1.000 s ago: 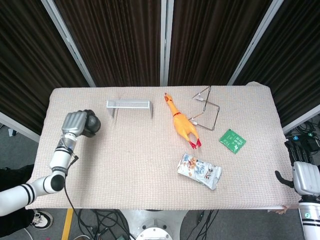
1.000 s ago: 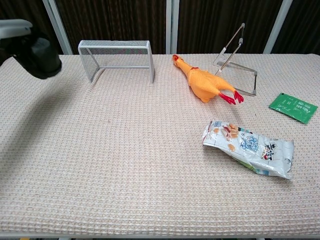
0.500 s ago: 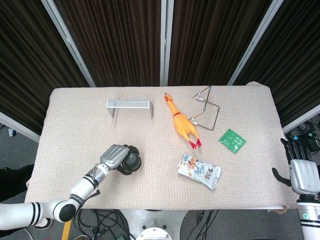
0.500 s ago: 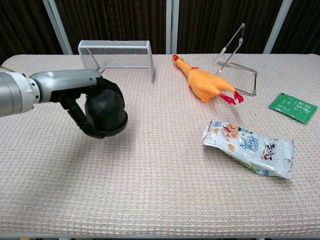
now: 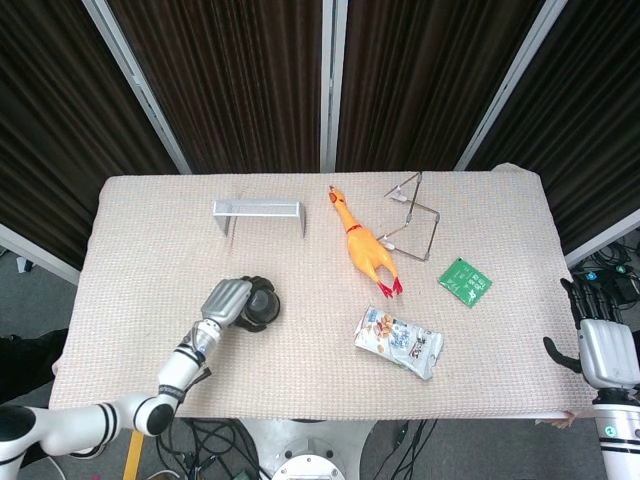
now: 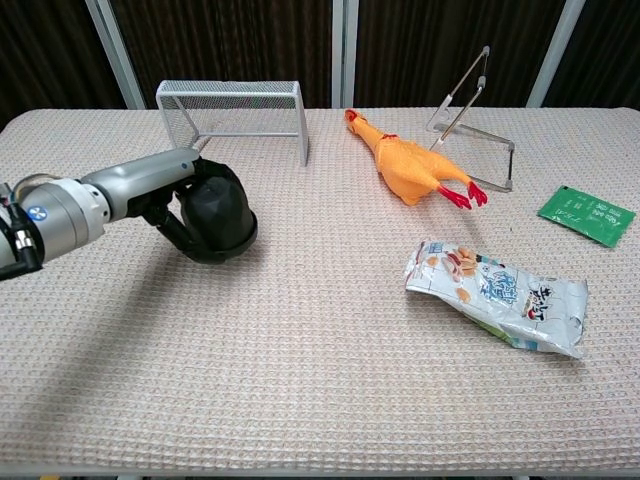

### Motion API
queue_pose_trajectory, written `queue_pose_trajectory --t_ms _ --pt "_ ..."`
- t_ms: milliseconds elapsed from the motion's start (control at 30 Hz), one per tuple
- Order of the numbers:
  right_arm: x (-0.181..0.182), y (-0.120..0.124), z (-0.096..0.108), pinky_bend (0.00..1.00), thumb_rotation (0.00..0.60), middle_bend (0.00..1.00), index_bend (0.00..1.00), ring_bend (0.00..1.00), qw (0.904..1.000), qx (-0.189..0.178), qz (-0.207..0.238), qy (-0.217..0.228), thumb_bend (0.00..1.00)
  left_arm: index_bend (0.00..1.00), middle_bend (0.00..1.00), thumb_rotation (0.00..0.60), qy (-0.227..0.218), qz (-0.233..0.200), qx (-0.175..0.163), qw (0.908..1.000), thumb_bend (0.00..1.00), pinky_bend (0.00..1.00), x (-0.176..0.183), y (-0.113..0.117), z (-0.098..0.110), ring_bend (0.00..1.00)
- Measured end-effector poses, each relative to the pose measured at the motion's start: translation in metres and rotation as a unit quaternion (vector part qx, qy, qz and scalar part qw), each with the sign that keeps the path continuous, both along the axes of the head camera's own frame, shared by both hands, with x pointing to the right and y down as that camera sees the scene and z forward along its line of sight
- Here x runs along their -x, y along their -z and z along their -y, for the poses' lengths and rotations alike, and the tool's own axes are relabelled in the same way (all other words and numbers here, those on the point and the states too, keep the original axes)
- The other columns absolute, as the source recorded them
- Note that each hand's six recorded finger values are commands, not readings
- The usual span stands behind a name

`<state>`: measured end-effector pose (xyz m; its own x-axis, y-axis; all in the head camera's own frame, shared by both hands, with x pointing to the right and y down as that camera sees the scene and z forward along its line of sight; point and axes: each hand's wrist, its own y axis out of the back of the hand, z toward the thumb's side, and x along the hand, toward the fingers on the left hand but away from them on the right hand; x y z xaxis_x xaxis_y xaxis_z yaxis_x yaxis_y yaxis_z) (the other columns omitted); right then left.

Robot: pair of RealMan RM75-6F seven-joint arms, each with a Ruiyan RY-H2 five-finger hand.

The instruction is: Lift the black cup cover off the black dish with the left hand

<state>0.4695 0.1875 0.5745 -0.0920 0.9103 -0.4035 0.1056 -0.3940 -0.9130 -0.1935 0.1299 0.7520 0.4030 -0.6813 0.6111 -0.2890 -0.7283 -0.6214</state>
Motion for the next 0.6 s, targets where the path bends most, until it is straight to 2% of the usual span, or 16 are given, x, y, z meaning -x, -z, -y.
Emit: queue_pose_trajectory --t_ms 267,433,600 --pt "-0.001 0.0 0.0 0.0 0.6 0.01 0.0 0.0 1.0 0.001 0.0 -0.002 0.19 0.32 0.4 0.6 0.009 0.009 0.0 0.9999 0.25 0.37 0.007 -0.02 -0.004 0.26" --pt "-0.001 -0.001 0.0 0.0 0.6 0.01 0.0 0.0 1.0 0.002 0.0 -0.003 0.19 0.21 0.31 0.6 0.001 0.01 -0.004 0.9999 0.21 0.3 0.007 -0.021 -0.005 0.18" --pt "-0.002 -0.001 0.0 0.0 0.6 0.01 0.0 0.0 1.0 0.002 0.0 -0.003 0.19 0.16 0.25 0.6 0.0 0.008 -0.009 0.9999 0.18 0.26 0.007 -0.02 -0.003 0.14"
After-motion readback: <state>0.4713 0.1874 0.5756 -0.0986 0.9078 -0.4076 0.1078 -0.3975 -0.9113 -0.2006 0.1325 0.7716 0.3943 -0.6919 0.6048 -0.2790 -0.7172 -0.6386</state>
